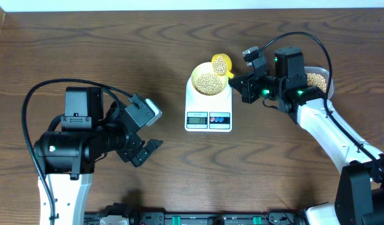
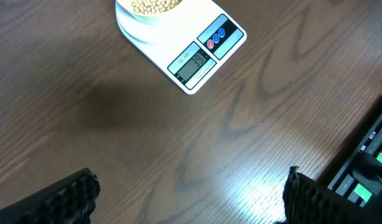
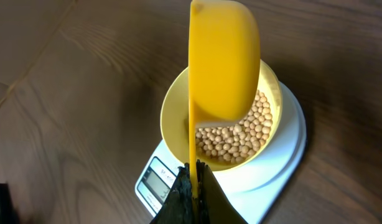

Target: Scoop item into bowl and weigh 50g on scale

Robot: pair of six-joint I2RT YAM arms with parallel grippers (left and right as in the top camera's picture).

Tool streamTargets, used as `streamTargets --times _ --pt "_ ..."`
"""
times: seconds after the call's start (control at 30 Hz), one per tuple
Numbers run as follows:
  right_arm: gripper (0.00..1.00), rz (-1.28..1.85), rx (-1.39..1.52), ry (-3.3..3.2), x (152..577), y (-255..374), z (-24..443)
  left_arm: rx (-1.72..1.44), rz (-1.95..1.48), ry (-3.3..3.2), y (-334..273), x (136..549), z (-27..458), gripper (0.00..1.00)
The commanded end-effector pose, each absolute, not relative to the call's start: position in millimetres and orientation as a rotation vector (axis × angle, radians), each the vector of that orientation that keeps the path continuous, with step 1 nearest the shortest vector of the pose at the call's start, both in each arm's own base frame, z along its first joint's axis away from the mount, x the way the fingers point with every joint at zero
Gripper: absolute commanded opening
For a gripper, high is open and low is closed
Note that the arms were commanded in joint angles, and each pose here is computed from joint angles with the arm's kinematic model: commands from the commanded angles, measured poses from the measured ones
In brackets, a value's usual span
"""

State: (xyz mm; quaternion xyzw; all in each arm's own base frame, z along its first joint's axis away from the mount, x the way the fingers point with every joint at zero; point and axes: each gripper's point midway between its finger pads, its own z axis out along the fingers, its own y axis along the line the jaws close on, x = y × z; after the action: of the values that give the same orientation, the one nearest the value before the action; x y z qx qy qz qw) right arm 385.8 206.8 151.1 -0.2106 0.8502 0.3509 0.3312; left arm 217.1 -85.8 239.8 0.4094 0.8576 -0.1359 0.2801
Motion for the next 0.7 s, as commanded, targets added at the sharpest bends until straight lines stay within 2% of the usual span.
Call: streamTargets --times 0.0,0.67 --pt "0.01 0.893 -0.606 2.205 385.2 209.3 148.3 1.1 -0.377 2.29 -87.0 216.3 241.3 0.96" --pt "0.01 0.808 -0.642 2.206 386.3 213.3 143.4 1.1 -0.377 2.29 -87.0 216.3 241.3 0.96"
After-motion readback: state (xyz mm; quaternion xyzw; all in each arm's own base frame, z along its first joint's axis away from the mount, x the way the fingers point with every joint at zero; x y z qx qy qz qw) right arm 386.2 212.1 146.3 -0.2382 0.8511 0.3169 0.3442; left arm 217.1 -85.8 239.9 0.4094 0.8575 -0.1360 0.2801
